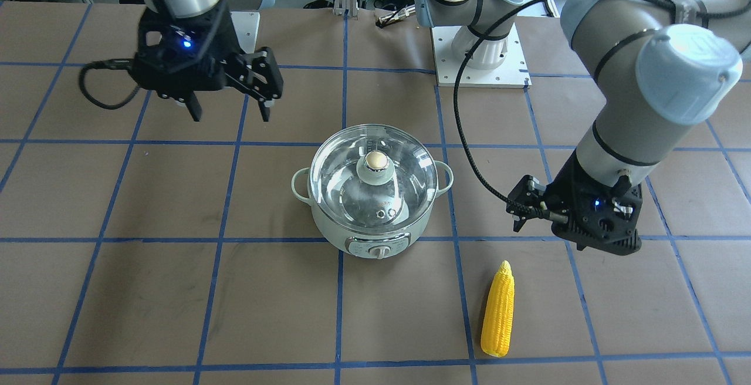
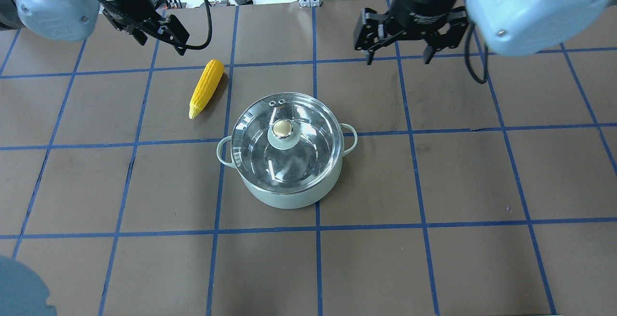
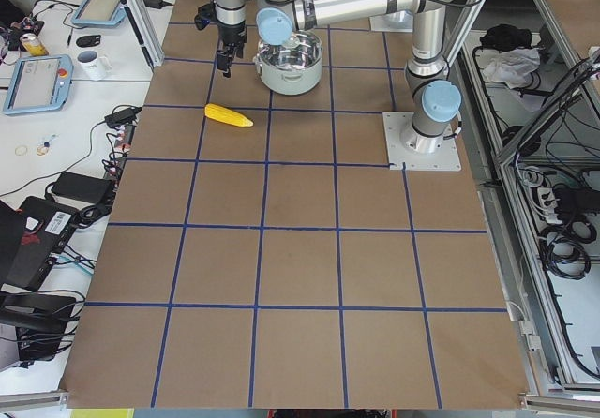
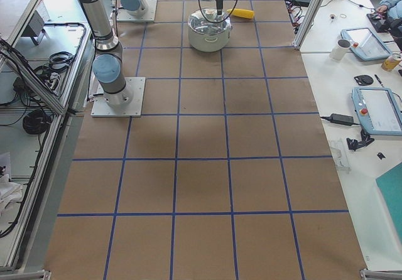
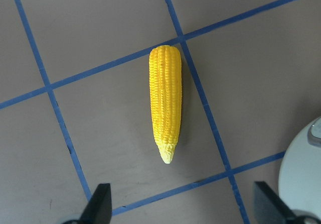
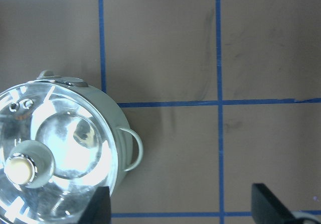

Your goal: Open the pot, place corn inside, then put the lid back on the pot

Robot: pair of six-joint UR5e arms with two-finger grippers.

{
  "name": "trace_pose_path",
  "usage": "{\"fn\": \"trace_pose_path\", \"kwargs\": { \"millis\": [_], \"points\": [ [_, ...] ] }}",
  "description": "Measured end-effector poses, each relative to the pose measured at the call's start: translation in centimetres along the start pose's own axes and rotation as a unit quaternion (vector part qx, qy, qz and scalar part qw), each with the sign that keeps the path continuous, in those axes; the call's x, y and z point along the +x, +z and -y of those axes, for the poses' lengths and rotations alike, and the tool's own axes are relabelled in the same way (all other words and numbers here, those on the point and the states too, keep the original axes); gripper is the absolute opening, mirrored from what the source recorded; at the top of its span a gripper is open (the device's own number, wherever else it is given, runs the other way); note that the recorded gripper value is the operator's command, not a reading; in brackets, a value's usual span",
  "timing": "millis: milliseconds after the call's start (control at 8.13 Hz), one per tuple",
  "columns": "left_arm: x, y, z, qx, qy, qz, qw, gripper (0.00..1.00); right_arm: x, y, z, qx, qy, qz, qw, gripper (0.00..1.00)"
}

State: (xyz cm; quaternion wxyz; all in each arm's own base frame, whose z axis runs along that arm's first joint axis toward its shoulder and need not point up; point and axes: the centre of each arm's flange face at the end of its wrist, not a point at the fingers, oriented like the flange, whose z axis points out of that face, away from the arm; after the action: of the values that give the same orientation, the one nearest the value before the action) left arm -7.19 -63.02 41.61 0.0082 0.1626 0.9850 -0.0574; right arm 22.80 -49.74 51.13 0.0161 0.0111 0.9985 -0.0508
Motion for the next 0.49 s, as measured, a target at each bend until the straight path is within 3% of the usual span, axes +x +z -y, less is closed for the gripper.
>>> {"fn": "trace_pose_path", "kwargs": {
  "millis": [492],
  "points": [
    [-1.3,10.7,3.5,-0.008,0.003,-0.038,0.9992,1.0,-11.9,7.7,-1.8,0.001,0.013,0.022,0.9997,1.0]
  ]
}}
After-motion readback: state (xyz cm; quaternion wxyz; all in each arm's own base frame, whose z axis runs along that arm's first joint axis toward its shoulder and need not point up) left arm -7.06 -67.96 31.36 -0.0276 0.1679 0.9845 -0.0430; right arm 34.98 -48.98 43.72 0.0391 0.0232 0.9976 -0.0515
